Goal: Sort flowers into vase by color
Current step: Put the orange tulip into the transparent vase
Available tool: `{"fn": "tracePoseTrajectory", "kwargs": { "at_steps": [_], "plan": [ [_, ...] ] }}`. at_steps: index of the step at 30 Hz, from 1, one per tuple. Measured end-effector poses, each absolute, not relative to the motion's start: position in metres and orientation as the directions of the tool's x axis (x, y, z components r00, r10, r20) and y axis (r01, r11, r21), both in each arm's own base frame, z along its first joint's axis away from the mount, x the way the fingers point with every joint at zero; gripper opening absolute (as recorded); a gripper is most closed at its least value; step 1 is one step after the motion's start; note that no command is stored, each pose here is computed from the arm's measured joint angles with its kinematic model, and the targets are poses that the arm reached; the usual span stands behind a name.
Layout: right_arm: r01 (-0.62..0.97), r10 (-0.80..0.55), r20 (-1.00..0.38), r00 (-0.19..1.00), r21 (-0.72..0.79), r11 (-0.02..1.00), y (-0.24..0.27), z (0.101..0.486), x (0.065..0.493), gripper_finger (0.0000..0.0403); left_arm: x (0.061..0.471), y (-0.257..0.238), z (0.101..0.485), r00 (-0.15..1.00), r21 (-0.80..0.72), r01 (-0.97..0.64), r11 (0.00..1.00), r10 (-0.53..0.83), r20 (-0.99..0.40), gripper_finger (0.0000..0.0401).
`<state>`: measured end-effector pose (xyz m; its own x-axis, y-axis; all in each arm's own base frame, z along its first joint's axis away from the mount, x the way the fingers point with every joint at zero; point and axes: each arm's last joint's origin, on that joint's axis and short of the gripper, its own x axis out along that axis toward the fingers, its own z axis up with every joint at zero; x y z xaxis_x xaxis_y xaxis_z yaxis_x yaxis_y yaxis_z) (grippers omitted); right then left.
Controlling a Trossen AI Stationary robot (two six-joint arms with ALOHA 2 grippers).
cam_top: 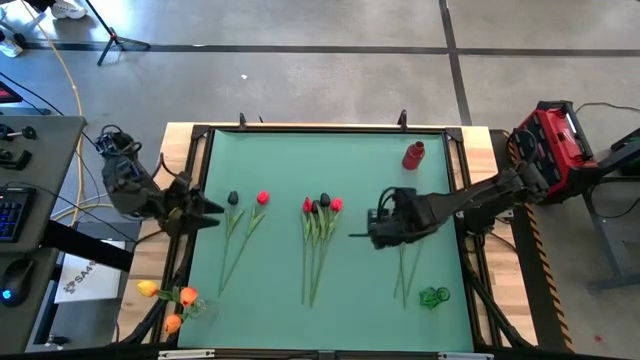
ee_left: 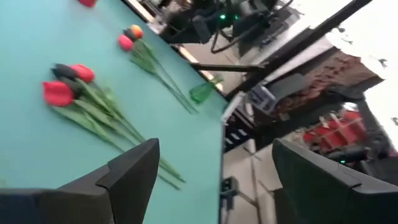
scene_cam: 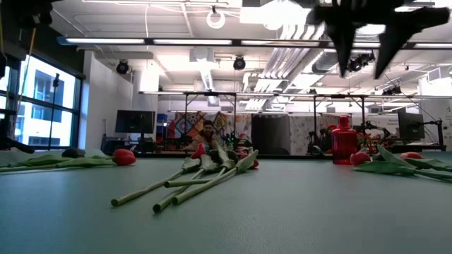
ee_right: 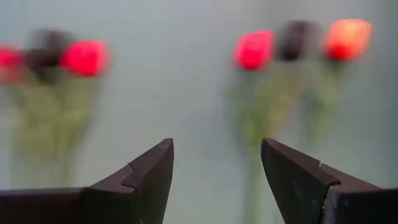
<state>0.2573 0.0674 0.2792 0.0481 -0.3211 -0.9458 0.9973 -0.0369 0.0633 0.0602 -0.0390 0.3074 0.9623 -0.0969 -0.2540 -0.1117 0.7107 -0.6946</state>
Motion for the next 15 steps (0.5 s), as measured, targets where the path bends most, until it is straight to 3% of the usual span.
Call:
{"fn": "tracePoseTrajectory", "kwargs": {
  "at_steps": [7, 15],
  "plan": [
    [0.966, -0.183, -0.949, -0.257, -0.25, -0.058, 0.031, 0.252, 0.24, 0.0195, 0.065, -0.037, 0.306, 0.956, -0.652, -0.133, 0.747, -0.078, -0.284, 0.0292],
    [0.958, 0.002, -0.959, -0.283, -0.283, -0.053, 0.009, 0.192, 0.229, 0.0147, 0.09, -0.044, 0.313, 0.966, -0.611, -0.109, 0.784, -0.061, -0.25, 0.028]
  ]
}}
